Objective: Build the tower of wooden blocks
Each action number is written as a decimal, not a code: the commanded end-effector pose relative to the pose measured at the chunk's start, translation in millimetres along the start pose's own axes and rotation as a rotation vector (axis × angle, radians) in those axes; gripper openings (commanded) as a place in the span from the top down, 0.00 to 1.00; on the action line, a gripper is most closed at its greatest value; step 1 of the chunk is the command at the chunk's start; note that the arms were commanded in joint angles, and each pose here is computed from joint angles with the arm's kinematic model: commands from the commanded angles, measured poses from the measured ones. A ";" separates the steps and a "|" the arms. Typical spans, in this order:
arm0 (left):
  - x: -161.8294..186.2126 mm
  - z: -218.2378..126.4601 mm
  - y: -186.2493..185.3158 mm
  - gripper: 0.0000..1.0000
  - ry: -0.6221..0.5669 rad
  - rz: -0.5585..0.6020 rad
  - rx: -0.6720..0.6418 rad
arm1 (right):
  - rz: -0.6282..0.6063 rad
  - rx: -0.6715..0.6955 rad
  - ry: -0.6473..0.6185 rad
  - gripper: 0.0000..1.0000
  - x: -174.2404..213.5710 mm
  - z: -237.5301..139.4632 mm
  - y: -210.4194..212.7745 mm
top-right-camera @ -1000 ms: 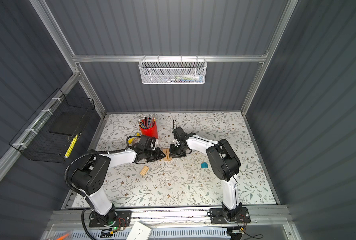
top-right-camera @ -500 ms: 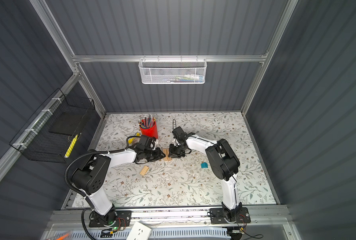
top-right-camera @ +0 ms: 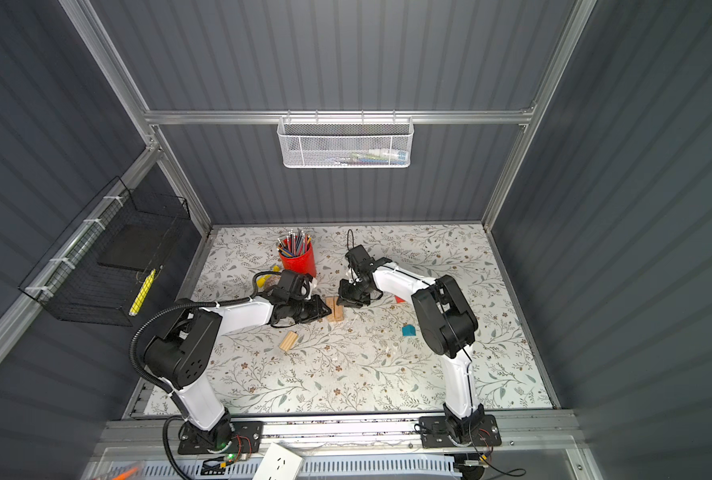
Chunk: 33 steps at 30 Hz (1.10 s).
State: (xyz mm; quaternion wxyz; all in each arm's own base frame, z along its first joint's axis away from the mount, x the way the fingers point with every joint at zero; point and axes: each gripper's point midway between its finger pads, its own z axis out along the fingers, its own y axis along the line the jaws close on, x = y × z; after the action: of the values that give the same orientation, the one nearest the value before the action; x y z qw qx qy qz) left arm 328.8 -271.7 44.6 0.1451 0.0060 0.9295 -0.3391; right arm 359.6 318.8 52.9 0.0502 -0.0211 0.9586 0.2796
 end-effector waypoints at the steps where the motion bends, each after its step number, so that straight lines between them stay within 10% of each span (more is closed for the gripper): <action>1: 0.4 4.2 3.4 0.77 0.022 0.012 -0.010 | 0.010 0.025 0.029 0.71 1.4 6.3 -8.5; 33: -8.0 -18.7 -4.5 0.62 -0.022 0.039 -0.044 | -0.035 0.051 -0.045 0.64 -4.2 -26.1 -3.2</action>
State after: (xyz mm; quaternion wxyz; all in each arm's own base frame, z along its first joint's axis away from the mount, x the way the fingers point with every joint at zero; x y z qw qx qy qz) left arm 327.8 -266.8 43.6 0.1430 0.0073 0.9354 -0.3234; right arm 361.2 315.3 60.0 0.0597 -0.0295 0.9595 0.2736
